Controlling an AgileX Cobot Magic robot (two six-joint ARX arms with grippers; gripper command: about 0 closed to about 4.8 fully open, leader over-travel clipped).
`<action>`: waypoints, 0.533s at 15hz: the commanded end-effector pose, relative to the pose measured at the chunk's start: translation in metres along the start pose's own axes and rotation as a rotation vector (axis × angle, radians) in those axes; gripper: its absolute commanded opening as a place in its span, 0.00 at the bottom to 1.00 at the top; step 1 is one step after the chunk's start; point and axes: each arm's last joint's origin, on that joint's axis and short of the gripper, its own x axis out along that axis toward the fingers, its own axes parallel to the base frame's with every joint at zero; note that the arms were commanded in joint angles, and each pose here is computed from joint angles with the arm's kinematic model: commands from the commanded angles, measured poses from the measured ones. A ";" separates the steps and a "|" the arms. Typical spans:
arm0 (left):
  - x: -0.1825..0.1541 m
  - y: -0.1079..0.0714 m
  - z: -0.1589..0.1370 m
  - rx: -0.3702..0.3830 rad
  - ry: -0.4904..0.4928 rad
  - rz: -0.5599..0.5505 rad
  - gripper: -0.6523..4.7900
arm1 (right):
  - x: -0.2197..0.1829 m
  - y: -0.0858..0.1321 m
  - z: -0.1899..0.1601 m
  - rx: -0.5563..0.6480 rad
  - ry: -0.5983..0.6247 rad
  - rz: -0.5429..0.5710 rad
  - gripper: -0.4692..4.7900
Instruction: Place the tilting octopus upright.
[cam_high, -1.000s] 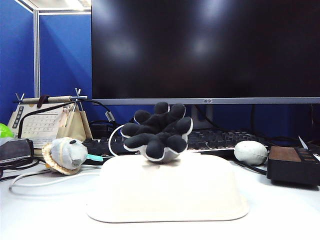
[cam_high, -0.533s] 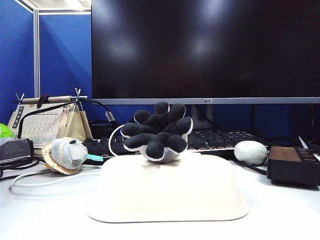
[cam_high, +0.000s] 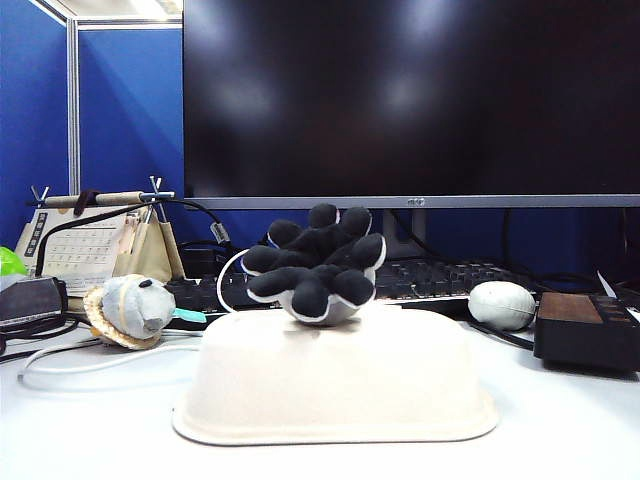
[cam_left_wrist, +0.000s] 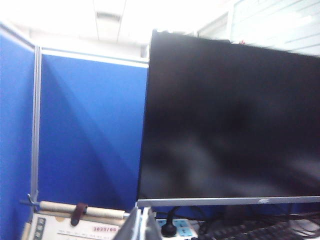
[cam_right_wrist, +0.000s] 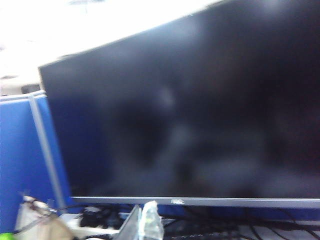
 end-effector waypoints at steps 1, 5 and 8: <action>-0.016 -0.008 0.049 -0.006 0.023 -0.003 0.16 | -0.014 0.023 0.041 0.012 0.025 0.005 0.08; -0.039 -0.022 0.123 -0.008 0.058 -0.045 0.15 | -0.038 0.061 0.099 0.041 0.122 0.112 0.08; -0.015 -0.022 0.135 -0.019 0.133 -0.131 0.15 | -0.030 0.067 0.118 0.109 0.268 0.153 0.08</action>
